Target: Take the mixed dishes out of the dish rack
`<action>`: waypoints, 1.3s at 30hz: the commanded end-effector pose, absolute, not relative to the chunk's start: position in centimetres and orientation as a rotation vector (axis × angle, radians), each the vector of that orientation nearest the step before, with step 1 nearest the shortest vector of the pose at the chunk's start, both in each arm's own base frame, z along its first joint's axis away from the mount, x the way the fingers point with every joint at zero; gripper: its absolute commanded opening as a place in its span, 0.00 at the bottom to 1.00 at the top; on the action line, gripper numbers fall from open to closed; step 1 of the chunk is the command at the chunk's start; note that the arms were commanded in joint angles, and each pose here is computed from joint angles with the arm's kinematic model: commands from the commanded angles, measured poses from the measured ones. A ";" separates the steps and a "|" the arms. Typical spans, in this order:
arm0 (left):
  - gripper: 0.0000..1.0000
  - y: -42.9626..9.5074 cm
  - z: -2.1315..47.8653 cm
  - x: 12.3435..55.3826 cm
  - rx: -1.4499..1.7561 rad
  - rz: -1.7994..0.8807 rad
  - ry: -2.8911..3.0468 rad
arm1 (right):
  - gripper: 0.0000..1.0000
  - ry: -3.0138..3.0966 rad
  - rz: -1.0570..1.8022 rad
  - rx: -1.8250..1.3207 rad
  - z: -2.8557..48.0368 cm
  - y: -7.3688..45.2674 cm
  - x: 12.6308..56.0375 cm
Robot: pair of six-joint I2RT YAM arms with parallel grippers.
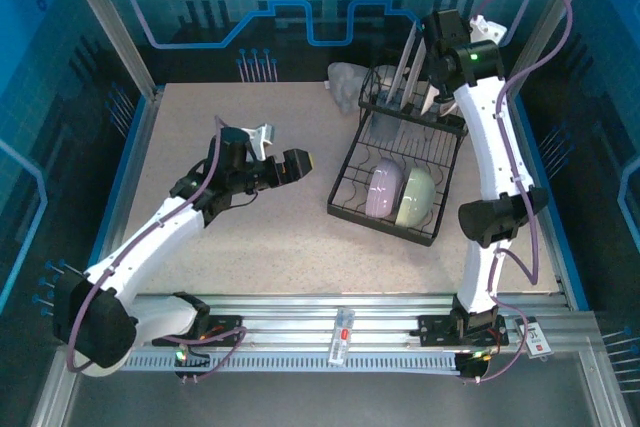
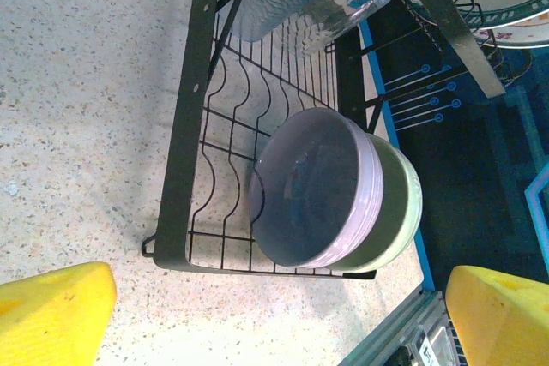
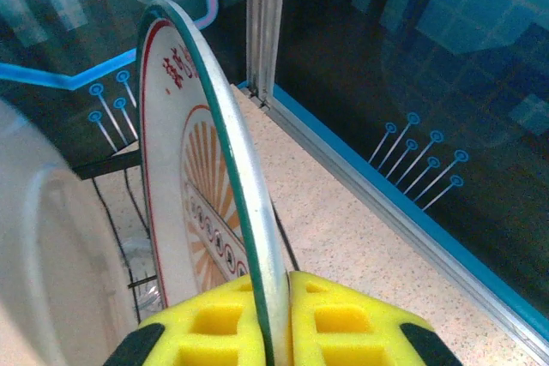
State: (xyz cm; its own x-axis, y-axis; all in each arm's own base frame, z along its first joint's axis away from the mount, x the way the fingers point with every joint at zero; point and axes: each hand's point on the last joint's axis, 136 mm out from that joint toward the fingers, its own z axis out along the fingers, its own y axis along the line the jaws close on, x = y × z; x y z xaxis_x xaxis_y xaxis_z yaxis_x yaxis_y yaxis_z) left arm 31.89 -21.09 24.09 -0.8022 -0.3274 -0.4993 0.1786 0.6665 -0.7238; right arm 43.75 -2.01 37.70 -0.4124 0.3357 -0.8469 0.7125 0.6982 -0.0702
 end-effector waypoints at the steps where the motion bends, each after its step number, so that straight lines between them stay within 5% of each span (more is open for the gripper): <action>1: 0.99 -21.9 24.3 31.2 -0.062 -1.093 2.309 | 0.00 1.897 -0.501 0.884 40.1 -3.0 42.9; 39: 0.99 -24.7 23.4 31.5 0.014 -1.071 2.396 | 0.00 1.679 -0.717 0.588 47.9 -3.0 39.2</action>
